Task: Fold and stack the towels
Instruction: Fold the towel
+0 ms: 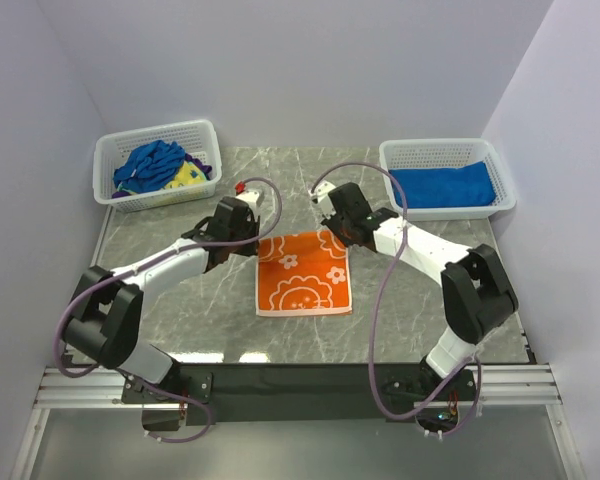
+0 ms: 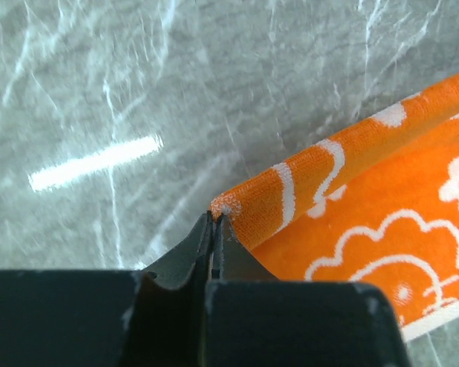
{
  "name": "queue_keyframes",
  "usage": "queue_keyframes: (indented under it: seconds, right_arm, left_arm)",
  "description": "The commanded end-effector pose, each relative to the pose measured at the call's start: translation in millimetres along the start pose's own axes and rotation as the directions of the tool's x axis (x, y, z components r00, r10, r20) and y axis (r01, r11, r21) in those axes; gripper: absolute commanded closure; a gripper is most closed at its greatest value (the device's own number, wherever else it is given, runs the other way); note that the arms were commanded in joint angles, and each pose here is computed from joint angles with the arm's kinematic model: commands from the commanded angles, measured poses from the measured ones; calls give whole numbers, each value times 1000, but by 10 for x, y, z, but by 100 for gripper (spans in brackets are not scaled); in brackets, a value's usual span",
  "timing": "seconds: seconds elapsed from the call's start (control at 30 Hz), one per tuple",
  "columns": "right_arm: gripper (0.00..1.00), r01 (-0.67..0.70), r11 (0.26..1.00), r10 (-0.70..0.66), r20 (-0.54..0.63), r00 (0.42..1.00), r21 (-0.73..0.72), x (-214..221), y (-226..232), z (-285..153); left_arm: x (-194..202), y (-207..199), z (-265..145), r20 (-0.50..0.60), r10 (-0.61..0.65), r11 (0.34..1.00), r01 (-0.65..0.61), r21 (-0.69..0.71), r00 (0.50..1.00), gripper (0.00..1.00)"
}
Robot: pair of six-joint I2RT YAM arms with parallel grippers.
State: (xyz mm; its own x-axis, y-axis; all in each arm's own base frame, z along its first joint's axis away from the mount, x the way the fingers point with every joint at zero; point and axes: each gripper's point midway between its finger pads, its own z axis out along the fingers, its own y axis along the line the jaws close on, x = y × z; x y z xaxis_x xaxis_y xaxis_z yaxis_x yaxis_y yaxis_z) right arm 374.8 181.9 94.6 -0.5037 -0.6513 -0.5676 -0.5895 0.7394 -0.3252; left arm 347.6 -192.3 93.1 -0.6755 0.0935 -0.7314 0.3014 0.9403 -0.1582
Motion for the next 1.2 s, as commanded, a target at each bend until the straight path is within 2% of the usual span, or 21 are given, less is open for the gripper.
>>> queue_keyframes:
  seconds: [0.0,0.33,0.47,0.67,0.9,1.17]
  right_arm:
    - [100,-29,997,28,22,999,77,11,-32,-179]
    - [100,-77,993,80,-27,996,87,298,169,-459]
    - [100,-97,992,99,-29,995,79,325,291,-558]
    - [100,-103,989,113,-93,989,104,536,358,-627]
    - [100,-109,992,117,-138,983,65,677,498,-689]
    - [100,-76,997,79,-201,976,21,810,654,-700]
  left_arm:
    - [-66,-24,-140,61,-51,998,53,-29,997,99]
    - [43,-97,-471,72,-125,991,128,-29,990,99]
    - [204,-130,-537,27,-152,988,152,-4,988,99]
    - [445,-241,-610,-46,-230,971,232,49,972,99]
    - [564,-350,-761,-71,-289,950,295,103,955,99]
    - [898,-358,-775,-151,-322,936,338,98,935,99]
